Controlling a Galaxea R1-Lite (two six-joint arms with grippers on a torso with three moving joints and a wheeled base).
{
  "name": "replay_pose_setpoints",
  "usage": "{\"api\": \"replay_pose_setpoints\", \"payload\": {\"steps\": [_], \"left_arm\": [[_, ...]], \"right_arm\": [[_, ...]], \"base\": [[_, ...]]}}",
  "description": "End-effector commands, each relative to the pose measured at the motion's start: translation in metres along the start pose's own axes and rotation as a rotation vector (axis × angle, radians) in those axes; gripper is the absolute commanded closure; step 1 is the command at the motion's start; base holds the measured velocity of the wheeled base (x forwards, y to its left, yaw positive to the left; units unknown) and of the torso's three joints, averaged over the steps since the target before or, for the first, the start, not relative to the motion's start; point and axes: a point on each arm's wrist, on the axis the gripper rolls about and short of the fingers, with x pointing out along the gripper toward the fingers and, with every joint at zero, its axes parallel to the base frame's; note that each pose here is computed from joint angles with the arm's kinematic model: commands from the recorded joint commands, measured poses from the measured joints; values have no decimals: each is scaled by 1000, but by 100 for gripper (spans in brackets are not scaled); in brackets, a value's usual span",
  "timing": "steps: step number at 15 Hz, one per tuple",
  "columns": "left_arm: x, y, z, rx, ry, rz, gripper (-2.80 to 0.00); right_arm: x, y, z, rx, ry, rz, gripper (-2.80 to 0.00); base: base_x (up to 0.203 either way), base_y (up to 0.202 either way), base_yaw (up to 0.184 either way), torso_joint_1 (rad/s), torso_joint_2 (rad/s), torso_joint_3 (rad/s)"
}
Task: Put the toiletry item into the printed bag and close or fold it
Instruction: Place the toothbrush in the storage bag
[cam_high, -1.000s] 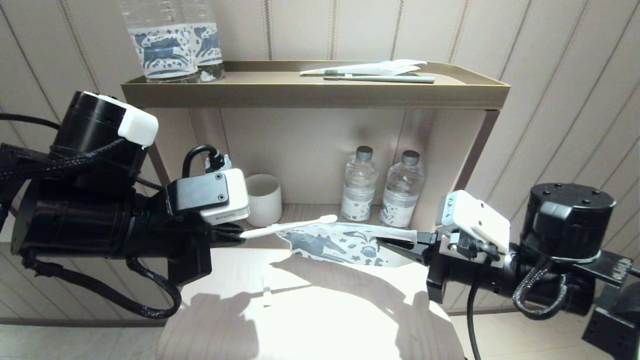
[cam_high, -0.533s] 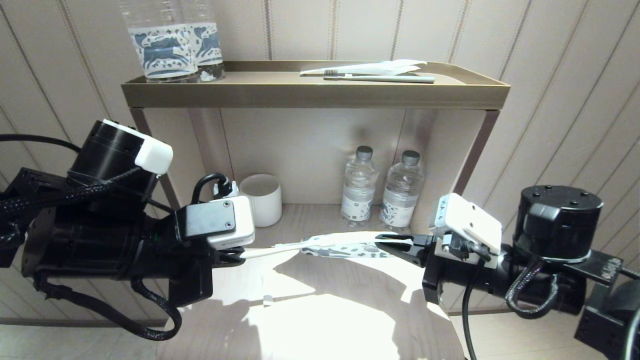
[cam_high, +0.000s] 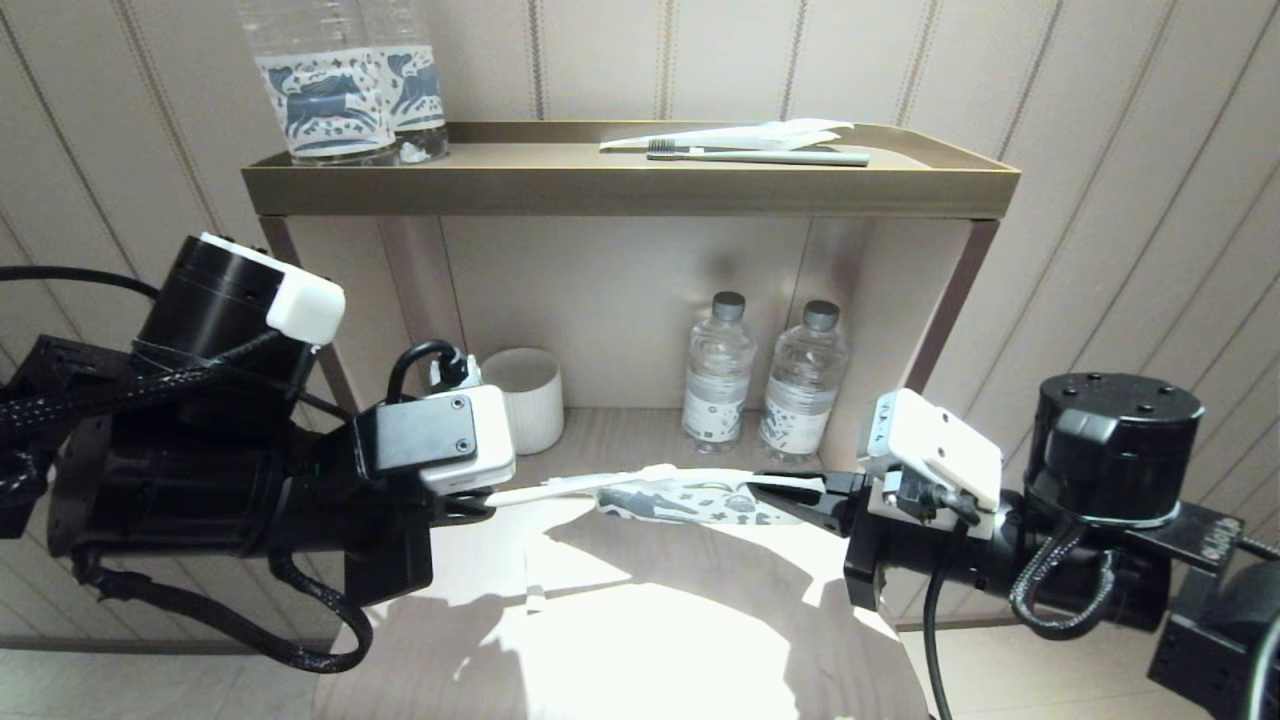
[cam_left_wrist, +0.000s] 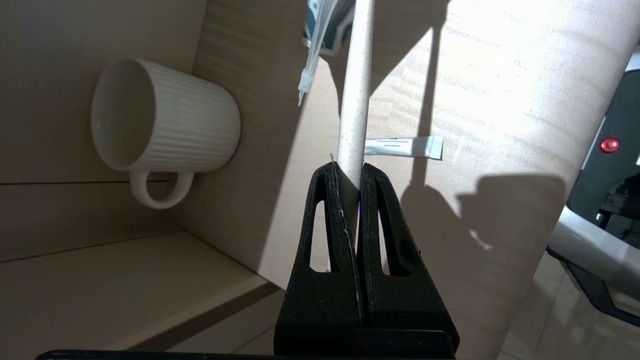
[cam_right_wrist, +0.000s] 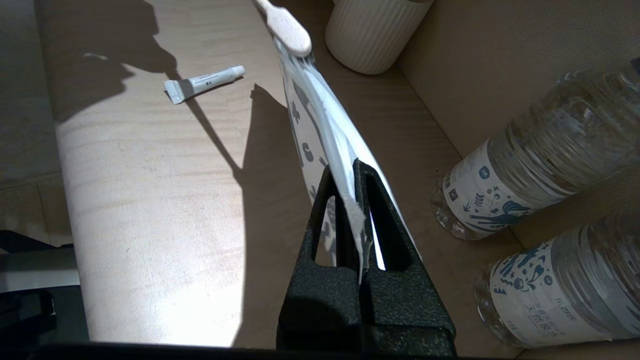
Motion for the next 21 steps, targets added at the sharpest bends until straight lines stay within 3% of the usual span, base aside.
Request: {"api": "replay_pose_setpoints", "payload": {"steps": [1,3,7,21], "left_arm": [[-18,0,1,8,-29,36,0],[-36,-2,-1,3,-34,62,0],[-45,-16,-14,3,30,42,0],[-3,-9,-14,-3,83,-15,0]], "right_arm": [[-1,-1,1,-7,-8,-3,0],[0,0,0,-4,-3,1,0],[2,0,-1,-1,0,5,0],[-3,2,3,-8,-11,4,0]], "base": [[0,0,0,0,0,0],[0,0,0,0,0,0],[0,0,0,0,0,0],[0,0,0,0,0,0]]}}
